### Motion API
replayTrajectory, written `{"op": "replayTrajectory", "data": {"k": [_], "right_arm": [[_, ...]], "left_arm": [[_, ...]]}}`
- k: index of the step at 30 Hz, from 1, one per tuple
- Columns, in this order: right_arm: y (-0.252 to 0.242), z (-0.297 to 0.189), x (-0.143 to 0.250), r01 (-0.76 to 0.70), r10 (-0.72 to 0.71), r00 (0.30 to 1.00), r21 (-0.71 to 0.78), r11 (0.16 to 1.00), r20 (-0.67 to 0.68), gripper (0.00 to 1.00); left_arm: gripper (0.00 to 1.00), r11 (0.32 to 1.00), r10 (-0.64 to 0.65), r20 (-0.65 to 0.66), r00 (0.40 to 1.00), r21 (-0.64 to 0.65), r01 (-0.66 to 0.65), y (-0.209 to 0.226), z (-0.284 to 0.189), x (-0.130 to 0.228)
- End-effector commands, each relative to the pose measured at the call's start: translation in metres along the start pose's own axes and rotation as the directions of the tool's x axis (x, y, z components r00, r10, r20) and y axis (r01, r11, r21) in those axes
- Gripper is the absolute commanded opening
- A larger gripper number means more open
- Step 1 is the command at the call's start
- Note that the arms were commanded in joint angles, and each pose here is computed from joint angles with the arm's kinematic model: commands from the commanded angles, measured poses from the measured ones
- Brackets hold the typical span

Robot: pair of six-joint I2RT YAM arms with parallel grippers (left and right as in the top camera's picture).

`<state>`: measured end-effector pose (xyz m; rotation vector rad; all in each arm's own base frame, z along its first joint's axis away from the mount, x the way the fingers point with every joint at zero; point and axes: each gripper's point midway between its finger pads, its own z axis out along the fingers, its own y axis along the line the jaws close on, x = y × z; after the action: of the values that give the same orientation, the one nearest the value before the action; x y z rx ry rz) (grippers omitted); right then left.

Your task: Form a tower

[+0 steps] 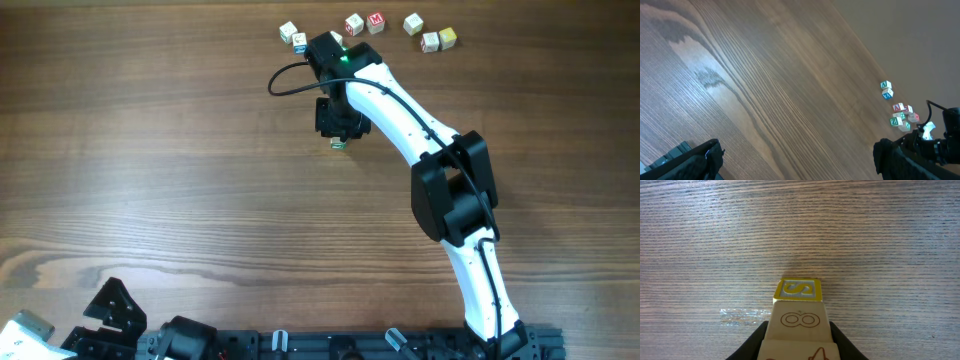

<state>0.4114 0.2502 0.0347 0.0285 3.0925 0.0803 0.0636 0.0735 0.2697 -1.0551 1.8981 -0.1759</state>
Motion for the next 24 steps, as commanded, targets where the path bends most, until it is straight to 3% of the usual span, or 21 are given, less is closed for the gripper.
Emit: {"op": "replayTrajectory", "data": {"k": [1,24], "right_arm": [[0.0056,-0.0076,-0.0055,0.008,-0.007,1.000,-0.030,1.000,0.019,0.13],[0.0061,-0.0076,-0.0029,0.007,-0.007,1.000,-0.035,0.999,0.007,0.13]], "left_arm": [[1.00,1.000,-0.014,0.017,1.000,-0.007,0.014,0.0019,-0.0003,-0.0020],[1.00,1.000,-0.014,0.017,1.000,-0.007,0.014,0.0019,-0.0003,-0.0020]]}}
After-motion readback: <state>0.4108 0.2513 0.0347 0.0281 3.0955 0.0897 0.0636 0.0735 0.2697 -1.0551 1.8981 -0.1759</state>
